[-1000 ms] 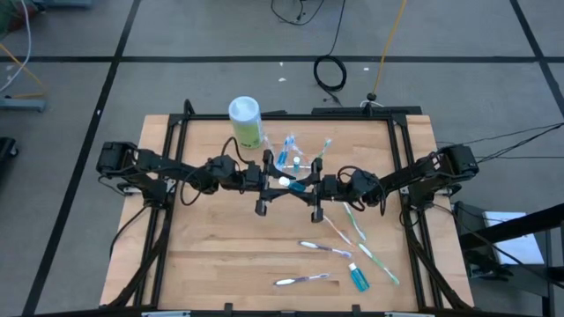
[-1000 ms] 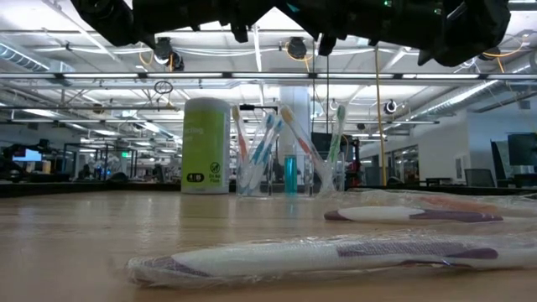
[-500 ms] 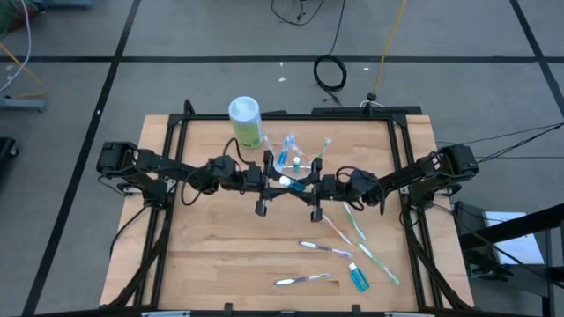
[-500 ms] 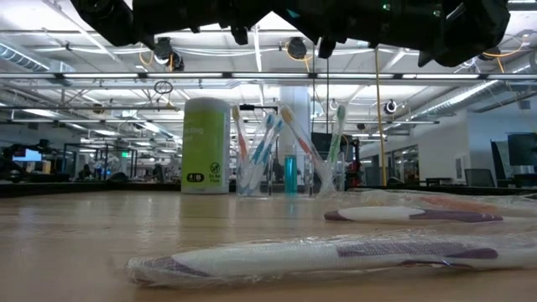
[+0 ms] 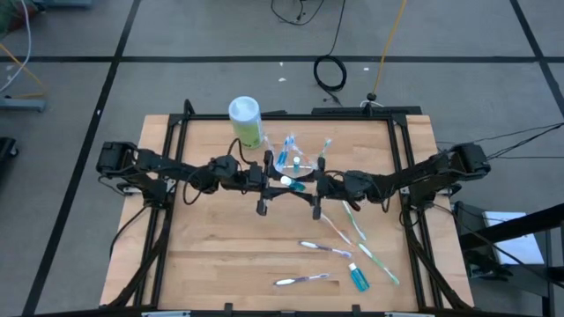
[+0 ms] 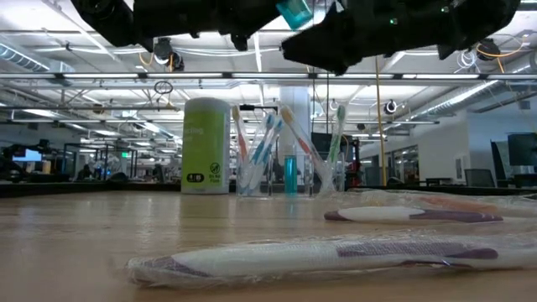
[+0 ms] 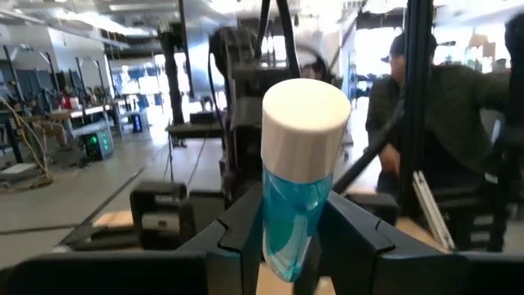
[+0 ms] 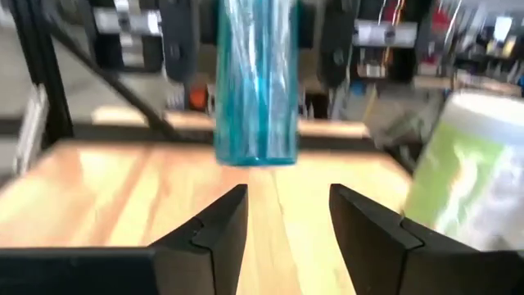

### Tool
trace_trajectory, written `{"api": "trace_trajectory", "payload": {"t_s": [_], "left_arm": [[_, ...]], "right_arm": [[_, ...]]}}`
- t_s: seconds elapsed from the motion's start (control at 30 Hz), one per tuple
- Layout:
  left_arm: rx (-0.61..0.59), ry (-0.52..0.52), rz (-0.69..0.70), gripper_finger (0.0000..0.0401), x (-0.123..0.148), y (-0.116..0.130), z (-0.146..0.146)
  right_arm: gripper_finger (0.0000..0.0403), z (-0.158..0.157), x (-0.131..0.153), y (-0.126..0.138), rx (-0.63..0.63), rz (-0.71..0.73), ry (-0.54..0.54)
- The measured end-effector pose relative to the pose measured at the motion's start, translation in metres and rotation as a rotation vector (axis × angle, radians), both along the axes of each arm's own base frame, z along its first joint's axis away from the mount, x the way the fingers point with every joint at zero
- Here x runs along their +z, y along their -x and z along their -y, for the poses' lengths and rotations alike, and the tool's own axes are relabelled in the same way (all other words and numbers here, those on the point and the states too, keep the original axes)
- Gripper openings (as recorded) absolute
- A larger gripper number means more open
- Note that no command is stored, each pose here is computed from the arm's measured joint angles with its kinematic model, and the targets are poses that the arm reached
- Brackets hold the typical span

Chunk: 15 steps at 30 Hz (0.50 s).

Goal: Pick & Place toothbrushing station
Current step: Put the left blue mouthwash into the transparent organizer

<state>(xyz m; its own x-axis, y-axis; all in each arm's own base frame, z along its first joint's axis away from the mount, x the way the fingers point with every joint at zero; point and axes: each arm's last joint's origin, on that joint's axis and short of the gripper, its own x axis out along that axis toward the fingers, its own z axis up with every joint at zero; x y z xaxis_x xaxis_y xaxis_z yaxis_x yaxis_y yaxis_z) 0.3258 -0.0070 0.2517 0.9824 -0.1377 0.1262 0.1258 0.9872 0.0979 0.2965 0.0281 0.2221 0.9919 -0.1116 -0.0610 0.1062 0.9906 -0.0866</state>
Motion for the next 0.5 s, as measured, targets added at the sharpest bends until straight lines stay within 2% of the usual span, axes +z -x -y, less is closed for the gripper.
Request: {"api": "trace_trajectory", "payload": {"t_s": [0.2, 0.4, 0.5], "left_arm": [[0.053, -0.042, -0.156, 0.0108, -0.016, -0.001, -0.011], [0.081, 0.069, -0.471, 0.0108, -0.044, 0.005, -0.018], [0.075, 0.104, -0.559, 0.0108, -0.052, 0.007, -0.014]], "right_arm": [[0.0169, 0.002, 0.008, 0.021, -0.033, -0.164, -0.006], [0.0159, -0.003, 0.011, 0.035, -0.014, -0.232, -0.050], [0.0159, -0.005, 0.015, 0.033, 0.040, -0.223, -0.060]]}}
